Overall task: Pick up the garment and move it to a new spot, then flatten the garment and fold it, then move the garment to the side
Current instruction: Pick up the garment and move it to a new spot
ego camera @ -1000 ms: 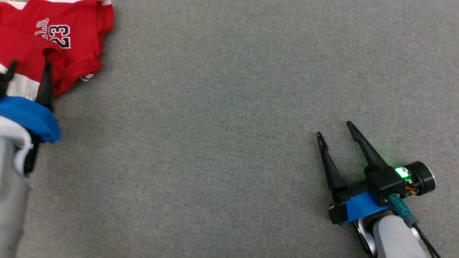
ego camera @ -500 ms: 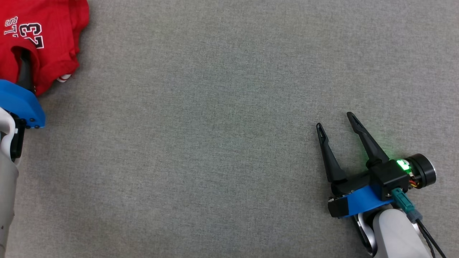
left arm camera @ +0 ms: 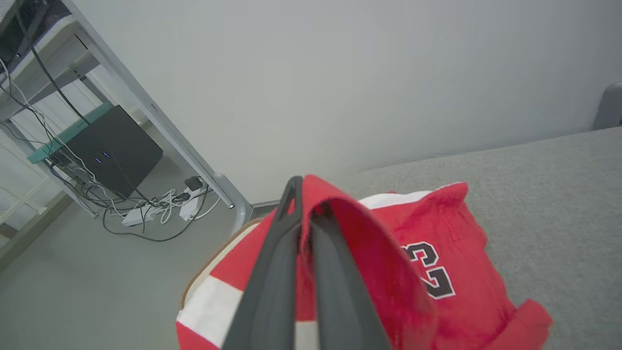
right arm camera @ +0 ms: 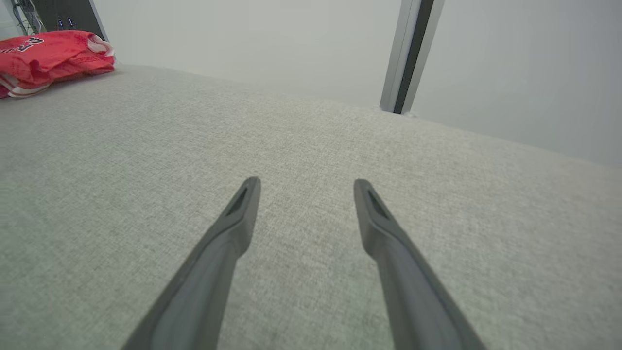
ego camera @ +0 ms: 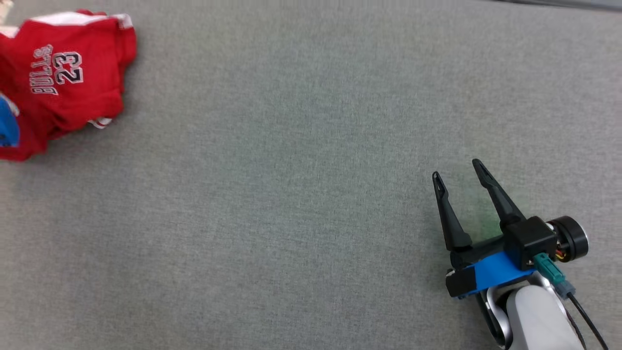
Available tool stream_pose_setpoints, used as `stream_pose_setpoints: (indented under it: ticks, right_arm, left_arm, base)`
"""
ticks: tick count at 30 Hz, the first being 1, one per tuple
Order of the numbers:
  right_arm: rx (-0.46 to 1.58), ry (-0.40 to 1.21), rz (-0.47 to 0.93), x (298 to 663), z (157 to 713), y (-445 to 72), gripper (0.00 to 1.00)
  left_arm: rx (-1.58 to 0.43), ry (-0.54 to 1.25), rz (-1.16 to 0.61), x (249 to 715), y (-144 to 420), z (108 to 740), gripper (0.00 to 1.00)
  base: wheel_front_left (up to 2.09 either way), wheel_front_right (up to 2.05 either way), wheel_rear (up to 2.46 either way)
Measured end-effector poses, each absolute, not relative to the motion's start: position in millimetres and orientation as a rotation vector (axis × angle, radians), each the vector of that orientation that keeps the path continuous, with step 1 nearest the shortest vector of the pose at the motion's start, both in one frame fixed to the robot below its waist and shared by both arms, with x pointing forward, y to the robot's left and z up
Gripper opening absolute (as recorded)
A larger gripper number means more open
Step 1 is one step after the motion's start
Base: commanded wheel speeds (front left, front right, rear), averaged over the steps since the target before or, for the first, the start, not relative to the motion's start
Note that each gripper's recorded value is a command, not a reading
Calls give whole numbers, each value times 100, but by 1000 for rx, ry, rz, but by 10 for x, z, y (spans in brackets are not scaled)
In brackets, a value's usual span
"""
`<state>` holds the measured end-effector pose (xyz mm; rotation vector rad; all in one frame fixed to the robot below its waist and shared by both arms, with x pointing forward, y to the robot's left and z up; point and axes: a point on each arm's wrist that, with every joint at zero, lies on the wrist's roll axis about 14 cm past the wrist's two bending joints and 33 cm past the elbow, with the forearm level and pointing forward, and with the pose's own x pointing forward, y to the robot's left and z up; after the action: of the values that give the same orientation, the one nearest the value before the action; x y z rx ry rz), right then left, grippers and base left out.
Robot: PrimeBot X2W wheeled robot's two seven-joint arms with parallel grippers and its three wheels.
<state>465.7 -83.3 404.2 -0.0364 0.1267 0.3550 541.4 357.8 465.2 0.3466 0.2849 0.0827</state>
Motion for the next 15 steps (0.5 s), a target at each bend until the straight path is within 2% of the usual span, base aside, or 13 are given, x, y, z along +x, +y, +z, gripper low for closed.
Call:
stream_pose_setpoints:
  ticks: [8, 15]
  right_arm:
    - [-3, 53, 314, 4529, 4457, -951, 100]
    - [14, 9, 214, 4294, 4727, -1301, 100]
  left_arm:
    - [479, 0, -51, 5587, 3096, 5836, 0]
    - [485, -236, -288, 5533, 1976, 6742, 0]
  base:
    - [0, 0, 0]
    - [0, 0, 0]
